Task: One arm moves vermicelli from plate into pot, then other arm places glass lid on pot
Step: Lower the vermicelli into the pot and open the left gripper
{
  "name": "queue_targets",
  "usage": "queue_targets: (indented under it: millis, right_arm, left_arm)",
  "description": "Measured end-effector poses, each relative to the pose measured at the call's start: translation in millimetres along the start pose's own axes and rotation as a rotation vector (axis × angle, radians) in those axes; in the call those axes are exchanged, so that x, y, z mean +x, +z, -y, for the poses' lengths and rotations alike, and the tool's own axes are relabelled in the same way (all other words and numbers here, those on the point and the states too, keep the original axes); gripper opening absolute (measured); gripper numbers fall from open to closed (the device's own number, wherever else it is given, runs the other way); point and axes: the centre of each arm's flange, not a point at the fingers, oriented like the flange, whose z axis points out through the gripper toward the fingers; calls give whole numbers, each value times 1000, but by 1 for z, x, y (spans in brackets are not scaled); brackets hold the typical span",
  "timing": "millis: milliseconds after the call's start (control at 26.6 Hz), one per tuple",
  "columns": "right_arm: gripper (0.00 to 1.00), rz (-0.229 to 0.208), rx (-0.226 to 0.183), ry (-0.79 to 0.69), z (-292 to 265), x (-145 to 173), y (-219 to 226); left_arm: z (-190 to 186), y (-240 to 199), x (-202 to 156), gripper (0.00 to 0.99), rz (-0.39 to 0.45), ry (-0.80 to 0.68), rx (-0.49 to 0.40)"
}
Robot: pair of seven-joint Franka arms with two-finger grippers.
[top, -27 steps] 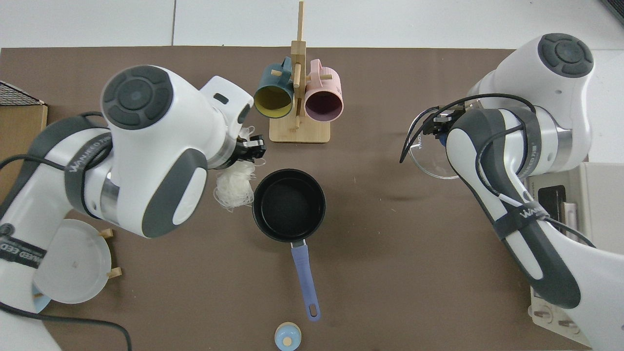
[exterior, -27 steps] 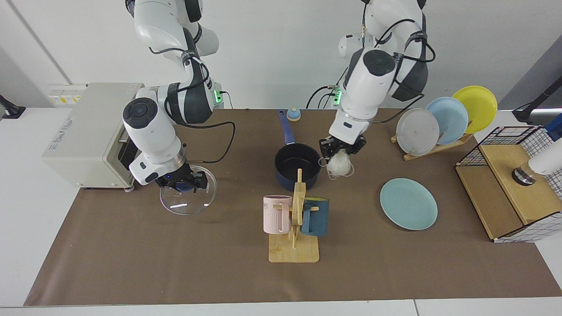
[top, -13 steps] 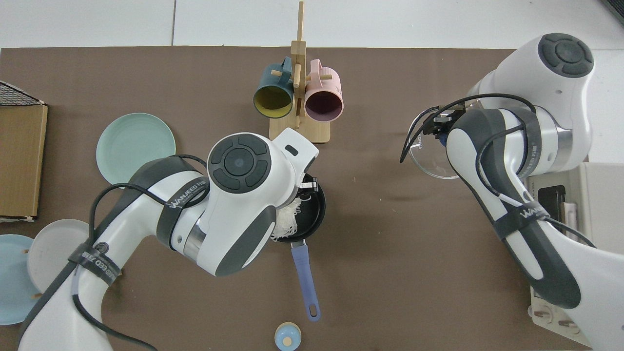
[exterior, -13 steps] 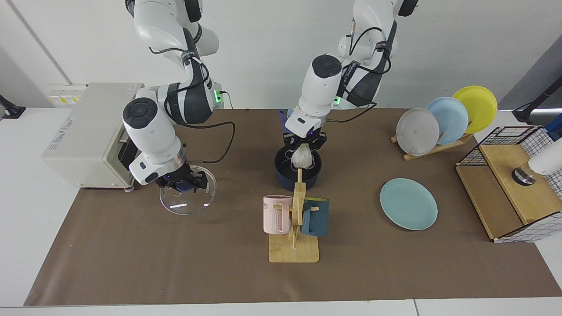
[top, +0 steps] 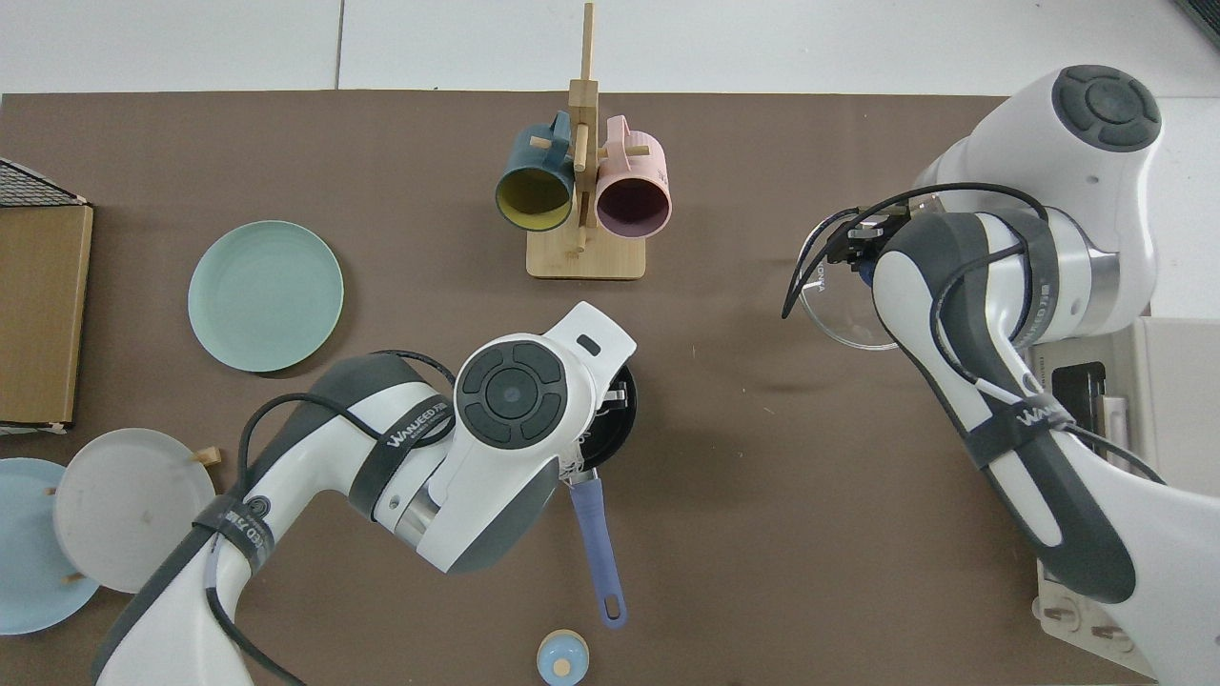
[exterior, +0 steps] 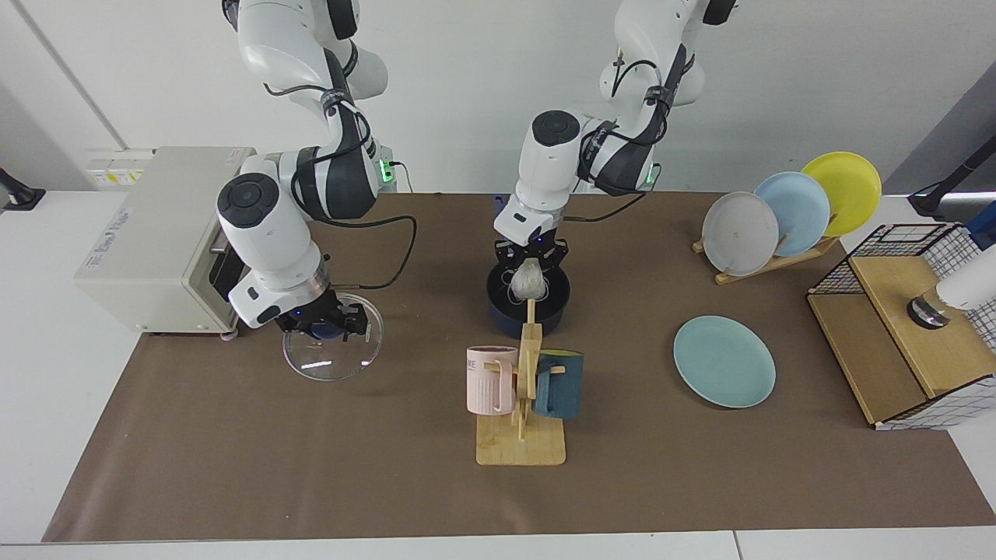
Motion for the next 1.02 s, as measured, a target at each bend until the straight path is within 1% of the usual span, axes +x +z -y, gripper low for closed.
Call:
queue_targets:
  millis: [188,639,902,1015]
  right_arm:
    - [493,0,0,0,0,0,0]
    - [493,0,0,0,0,0,0]
    - [493,0,0,0,0,0,0]
    - [493,0,0,0,0,0,0]
  left_arm:
    - [10,17,8,410,5,-11,-1]
    - [22,21,18,410,6,-36,-1]
    - [24,39,24,410,8,-55,-29]
    - [23,43,25,383,10,-77,-36]
